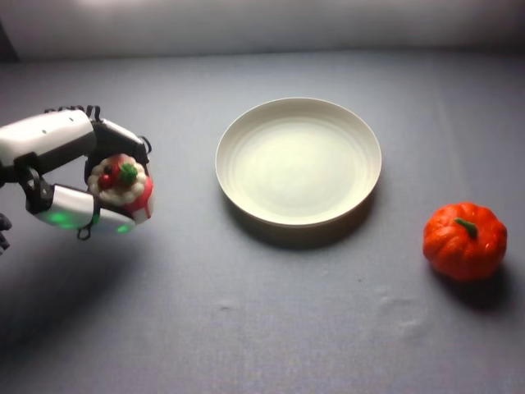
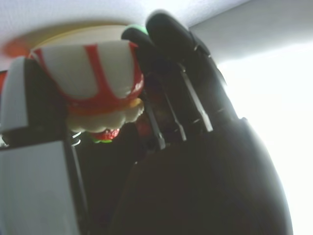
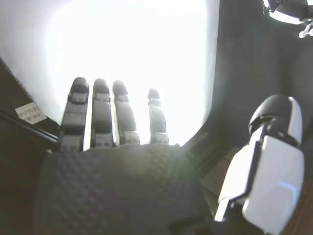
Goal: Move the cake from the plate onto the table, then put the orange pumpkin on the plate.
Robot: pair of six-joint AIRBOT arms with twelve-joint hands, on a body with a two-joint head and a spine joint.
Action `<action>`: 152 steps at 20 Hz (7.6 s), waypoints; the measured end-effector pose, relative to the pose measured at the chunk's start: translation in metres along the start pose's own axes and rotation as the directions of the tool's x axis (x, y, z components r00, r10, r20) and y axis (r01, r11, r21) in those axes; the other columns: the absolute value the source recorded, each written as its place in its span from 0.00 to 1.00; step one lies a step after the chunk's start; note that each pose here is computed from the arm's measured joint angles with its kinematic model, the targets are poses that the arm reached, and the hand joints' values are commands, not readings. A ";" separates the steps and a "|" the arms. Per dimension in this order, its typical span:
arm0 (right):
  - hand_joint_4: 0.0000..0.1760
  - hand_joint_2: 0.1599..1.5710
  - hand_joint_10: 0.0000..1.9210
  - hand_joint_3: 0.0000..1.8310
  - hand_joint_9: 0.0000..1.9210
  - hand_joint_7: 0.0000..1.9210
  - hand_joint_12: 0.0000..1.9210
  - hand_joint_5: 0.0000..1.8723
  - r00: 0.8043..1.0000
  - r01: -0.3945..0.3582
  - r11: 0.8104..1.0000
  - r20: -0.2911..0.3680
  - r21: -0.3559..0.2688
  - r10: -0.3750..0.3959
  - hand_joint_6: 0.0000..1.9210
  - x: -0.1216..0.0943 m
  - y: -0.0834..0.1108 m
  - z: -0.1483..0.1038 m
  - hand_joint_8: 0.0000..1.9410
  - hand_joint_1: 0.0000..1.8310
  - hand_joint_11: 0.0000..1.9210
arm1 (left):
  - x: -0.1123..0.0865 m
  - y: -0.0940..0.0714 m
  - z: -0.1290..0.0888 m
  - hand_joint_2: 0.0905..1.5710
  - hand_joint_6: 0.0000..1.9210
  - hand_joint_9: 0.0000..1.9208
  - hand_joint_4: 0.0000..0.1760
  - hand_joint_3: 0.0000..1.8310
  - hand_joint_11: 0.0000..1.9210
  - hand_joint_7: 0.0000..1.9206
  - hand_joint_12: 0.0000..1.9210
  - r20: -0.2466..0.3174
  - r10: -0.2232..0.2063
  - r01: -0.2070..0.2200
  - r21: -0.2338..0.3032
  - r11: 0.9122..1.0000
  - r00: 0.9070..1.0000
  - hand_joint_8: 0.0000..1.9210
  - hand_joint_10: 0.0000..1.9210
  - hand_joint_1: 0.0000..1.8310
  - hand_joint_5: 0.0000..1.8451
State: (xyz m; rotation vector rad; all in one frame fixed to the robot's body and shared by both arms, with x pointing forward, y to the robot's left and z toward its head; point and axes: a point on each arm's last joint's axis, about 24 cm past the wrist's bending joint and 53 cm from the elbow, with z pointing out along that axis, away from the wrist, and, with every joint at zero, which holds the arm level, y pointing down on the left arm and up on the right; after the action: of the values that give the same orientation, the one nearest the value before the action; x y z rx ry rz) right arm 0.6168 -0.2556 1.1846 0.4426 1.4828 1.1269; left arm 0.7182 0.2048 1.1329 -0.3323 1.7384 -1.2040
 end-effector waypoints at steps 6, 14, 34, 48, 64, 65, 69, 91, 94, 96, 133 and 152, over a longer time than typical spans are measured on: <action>1.00 0.39 0.00 0.00 0.00 0.00 0.00 0.00 1.000 -0.002 1.000 0.001 0.000 0.002 0.00 0.000 0.000 0.000 0.00 0.10 0.00 | 0.003 0.002 0.000 0.60 0.04 0.28 0.00 0.00 0.19 0.41 1.00 -0.008 0.004 -0.004 -0.007 1.000 1.000 0.30 0.72 0.66 0.44; 1.00 0.39 0.00 0.00 0.00 0.00 0.00 0.00 1.000 -0.001 1.000 0.000 -0.001 0.001 0.00 0.000 0.000 0.000 0.00 0.10 0.00 | 0.004 0.005 0.000 0.53 0.00 0.22 0.00 0.00 0.00 0.22 0.71 -0.011 0.000 0.000 -0.018 1.000 1.000 0.00 0.05 0.62 0.25; 1.00 0.33 0.00 0.00 0.00 0.00 0.00 0.03 0.994 0.034 0.999 -0.101 0.020 -0.032 0.01 0.022 -0.004 -0.003 0.00 0.20 0.00 | -0.097 -0.109 -0.101 0.60 0.00 0.17 0.06 0.00 0.00 0.16 0.54 0.284 -0.173 0.048 0.397 0.917 0.943 0.01 0.01 0.52 0.10; 0.43 0.44 0.01 0.01 0.03 0.04 0.40 0.08 0.872 0.224 0.974 -0.441 -0.025 -0.212 0.01 0.096 -0.003 0.056 0.00 0.23 0.00 | -0.088 -0.104 -0.095 0.61 0.00 0.18 0.23 0.00 0.00 0.11 0.65 0.264 -0.176 0.064 0.384 0.921 0.948 0.00 0.01 0.53 0.09; 0.00 0.52 0.01 0.00 0.05 0.02 0.45 0.09 0.801 0.301 0.952 -0.530 -0.047 -0.279 0.00 0.123 -0.007 0.072 0.01 0.29 0.00 | -0.077 -0.099 -0.088 0.58 0.00 0.20 0.26 0.00 0.00 0.12 0.65 0.237 -0.178 0.080 0.370 0.925 0.955 0.00 0.01 0.52 0.08; 0.00 0.52 0.00 0.00 0.04 0.02 0.36 0.08 0.799 0.302 0.952 -0.532 -0.047 -0.279 0.00 0.125 -0.008 0.073 0.00 0.27 0.00 | -0.076 -0.099 -0.088 0.59 0.00 0.21 0.23 0.00 0.00 0.13 0.64 0.235 -0.176 0.079 0.369 0.926 0.956 0.00 0.01 0.53 0.08; 0.00 0.54 0.01 0.00 0.05 0.04 0.27 0.09 0.795 0.310 0.950 -0.542 -0.026 -0.274 0.00 0.127 -0.018 0.072 0.00 0.27 0.00 | -0.076 -0.099 -0.088 0.61 0.00 0.21 0.17 0.00 0.00 0.14 0.55 0.234 -0.176 0.080 0.369 0.926 0.956 0.00 0.00 0.54 0.08; 0.00 0.70 0.93 0.01 0.50 0.45 0.99 0.42 0.794 0.302 0.953 -0.559 0.023 -0.238 0.89 0.137 -0.043 0.072 0.67 0.74 0.49 | -0.074 -0.099 -0.087 0.66 0.00 0.23 0.57 0.00 0.05 0.13 0.62 0.230 -0.176 0.080 0.375 0.924 0.957 0.00 0.00 0.53 0.13; 0.00 0.68 0.99 0.00 0.51 0.46 1.00 0.42 0.787 0.314 0.949 -0.562 0.010 -0.254 0.96 0.139 -0.038 0.072 0.93 0.78 0.54 | -0.074 -0.099 -0.087 0.67 0.00 0.23 0.54 0.00 0.05 0.12 0.64 0.231 -0.176 0.080 0.374 0.924 0.957 0.00 0.00 0.55 0.13; 0.00 0.68 1.00 0.00 0.50 0.46 1.00 0.40 0.778 0.341 0.940 -0.559 -0.009 -0.287 0.99 0.135 -0.032 0.075 0.96 0.80 0.53 | -0.073 -0.098 -0.086 0.66 0.00 0.22 0.33 0.00 0.05 0.11 0.64 0.229 -0.179 0.083 0.375 0.923 0.957 0.00 0.00 0.56 0.12; 0.00 0.55 1.00 0.34 0.41 0.40 1.00 0.41 0.887 0.245 0.932 -0.326 -0.267 -0.327 1.00 0.143 0.081 0.210 0.80 0.73 0.44 | -0.048 -0.083 -0.068 0.60 0.00 0.28 0.53 0.00 0.06 0.18 0.63 0.194 -0.194 0.101 0.409 0.907 0.962 0.00 0.01 0.57 0.18; 0.00 0.50 0.96 0.44 0.44 0.42 1.00 0.40 0.940 0.116 0.967 -0.291 -0.227 -0.181 0.89 0.140 0.074 0.222 0.79 0.66 0.45 | -0.041 -0.081 -0.061 0.60 0.00 0.25 0.54 0.00 0.10 0.15 0.55 0.184 -0.200 0.107 0.420 0.901 0.962 0.00 0.00 0.55 0.19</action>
State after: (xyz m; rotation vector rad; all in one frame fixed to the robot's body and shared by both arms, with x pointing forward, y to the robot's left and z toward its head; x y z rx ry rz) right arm 0.7591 -0.0226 1.1970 0.0053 1.6169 1.2534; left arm 0.6658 0.2284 1.2260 -0.3428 1.2464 -1.5460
